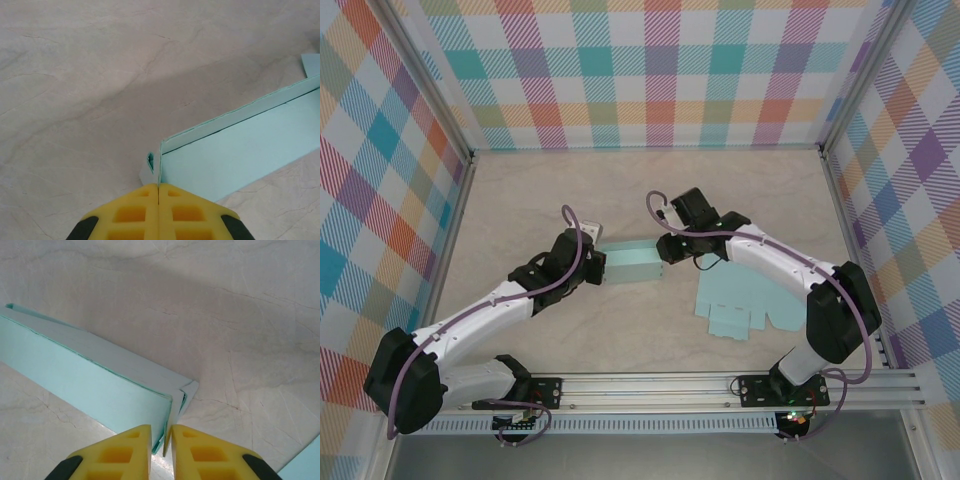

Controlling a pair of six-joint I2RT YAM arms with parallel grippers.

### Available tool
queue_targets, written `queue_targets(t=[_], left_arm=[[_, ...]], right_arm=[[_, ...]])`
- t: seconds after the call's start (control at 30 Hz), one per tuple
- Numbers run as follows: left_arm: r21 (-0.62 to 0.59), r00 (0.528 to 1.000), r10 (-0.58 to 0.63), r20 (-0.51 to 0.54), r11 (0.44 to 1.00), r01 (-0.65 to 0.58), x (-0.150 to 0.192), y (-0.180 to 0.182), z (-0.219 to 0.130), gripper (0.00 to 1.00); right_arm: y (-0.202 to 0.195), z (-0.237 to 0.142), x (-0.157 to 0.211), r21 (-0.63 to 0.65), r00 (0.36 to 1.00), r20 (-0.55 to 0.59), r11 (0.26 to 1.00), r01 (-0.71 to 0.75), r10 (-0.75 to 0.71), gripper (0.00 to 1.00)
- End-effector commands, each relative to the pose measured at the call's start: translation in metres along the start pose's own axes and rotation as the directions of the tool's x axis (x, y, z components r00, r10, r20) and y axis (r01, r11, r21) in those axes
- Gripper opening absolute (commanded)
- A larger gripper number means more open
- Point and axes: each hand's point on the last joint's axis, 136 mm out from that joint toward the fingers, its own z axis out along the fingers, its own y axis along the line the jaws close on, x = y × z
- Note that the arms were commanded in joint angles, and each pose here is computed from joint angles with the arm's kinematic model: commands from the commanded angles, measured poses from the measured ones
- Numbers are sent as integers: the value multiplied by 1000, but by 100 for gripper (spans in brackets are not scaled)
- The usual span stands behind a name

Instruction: Fold the paper box

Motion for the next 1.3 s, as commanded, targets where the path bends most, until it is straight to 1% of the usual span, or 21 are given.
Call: queue_targets(t=[0.0,0.2,0.43,0.63,0.77,0.93,1.27], left_arm=[[55,999,-8,41,998,6,-16,-18,-3,0],[53,999,-30,35,998,29,-12,-27,4,0],[37,997,-70,40,997,69,-10,-32,8,0],[-12,995,-83,50,996,83,-5,-21,7,0],[-44,996,-78,35,996,80,3,-14,9,0],[-114,997,-73,9,991,73,15,-1,10,0],[-81,996,-92,-8,993,91,29,-4,16,0]], right_arm=[[8,-10,-9,-5,1000,22,1000,-15,15,18],[23,-6,-12,-42,999,23,998,-44,45,18],[23,1,-10,-6,1000,8,1000,-25,25,14],[16,2,-2,22,1000,-2,1000,-15,15,10],[13,6,6,30,1000,-17,999,-17,18,9],[9,10,14,43,999,-31,999,-26,28,8],[6,15,20,49,999,-34,998,-34,36,3]])
